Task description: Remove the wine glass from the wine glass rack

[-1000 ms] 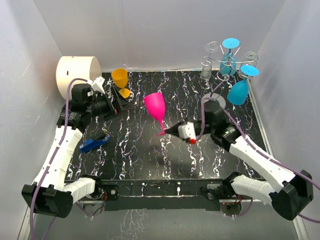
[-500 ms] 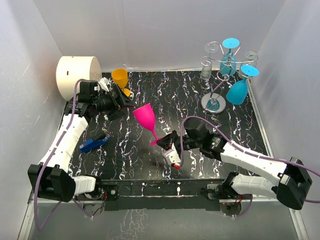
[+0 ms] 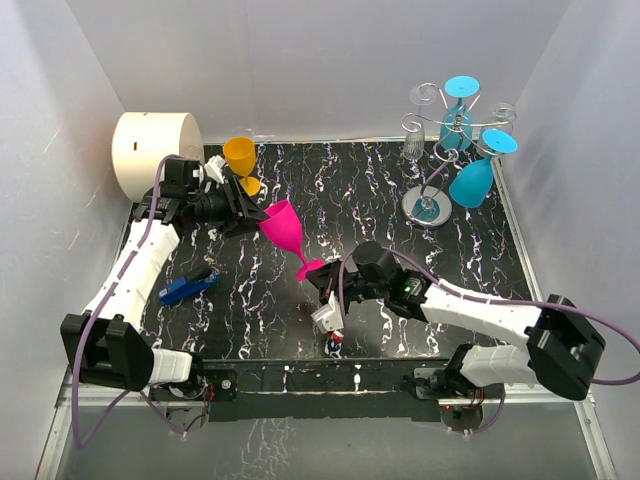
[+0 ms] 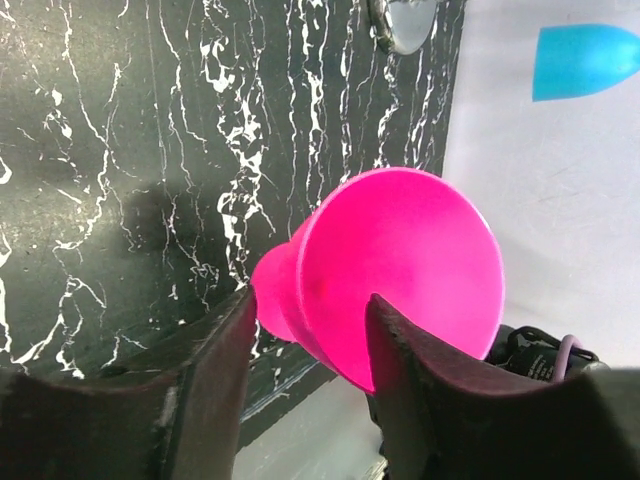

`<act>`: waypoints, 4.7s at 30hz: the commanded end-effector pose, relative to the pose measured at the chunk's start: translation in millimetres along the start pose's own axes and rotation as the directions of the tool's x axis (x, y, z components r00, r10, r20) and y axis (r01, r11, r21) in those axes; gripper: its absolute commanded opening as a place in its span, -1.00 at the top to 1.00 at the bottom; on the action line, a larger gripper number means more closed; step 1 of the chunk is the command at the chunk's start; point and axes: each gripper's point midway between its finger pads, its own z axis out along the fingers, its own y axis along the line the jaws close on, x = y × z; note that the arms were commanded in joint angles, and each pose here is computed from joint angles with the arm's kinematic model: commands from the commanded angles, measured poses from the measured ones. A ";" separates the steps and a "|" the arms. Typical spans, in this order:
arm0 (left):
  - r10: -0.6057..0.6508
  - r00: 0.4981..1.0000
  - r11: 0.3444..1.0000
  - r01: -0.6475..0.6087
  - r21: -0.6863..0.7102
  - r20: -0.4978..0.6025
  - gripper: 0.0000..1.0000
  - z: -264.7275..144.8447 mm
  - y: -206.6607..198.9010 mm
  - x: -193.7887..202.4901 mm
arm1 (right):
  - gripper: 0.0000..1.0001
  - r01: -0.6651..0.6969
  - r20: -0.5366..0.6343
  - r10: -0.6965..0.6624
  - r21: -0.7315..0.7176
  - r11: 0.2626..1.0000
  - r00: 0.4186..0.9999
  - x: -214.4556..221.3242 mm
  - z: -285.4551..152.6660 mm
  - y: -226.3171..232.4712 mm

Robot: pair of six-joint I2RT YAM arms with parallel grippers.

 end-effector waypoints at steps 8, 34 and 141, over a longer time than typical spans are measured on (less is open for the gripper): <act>0.041 0.997 0.999 -0.042 -0.007 -0.072 0.96 4.0 -2.8 -2.9 | 0.74 0.207 -0.135 -0.191 0.115 0.972 0.972 32.2 19.9 -43.7; 0.306 0.931 0.716 -0.088 -0.693 0.199 1.00 1.4 124.2 -146.9 | -0.97 -0.642 0.347 0.938 0.721 -0.261 0.008 158.3 -40.2 -136.3; 0.384 0.908 0.906 -0.406 0.121 0.169 -0.83 -45.0 -58.0 27.6 | 0.00 -0.285 0.957 0.263 0.220 -0.933 -0.122 247.9 -452.6 -93.5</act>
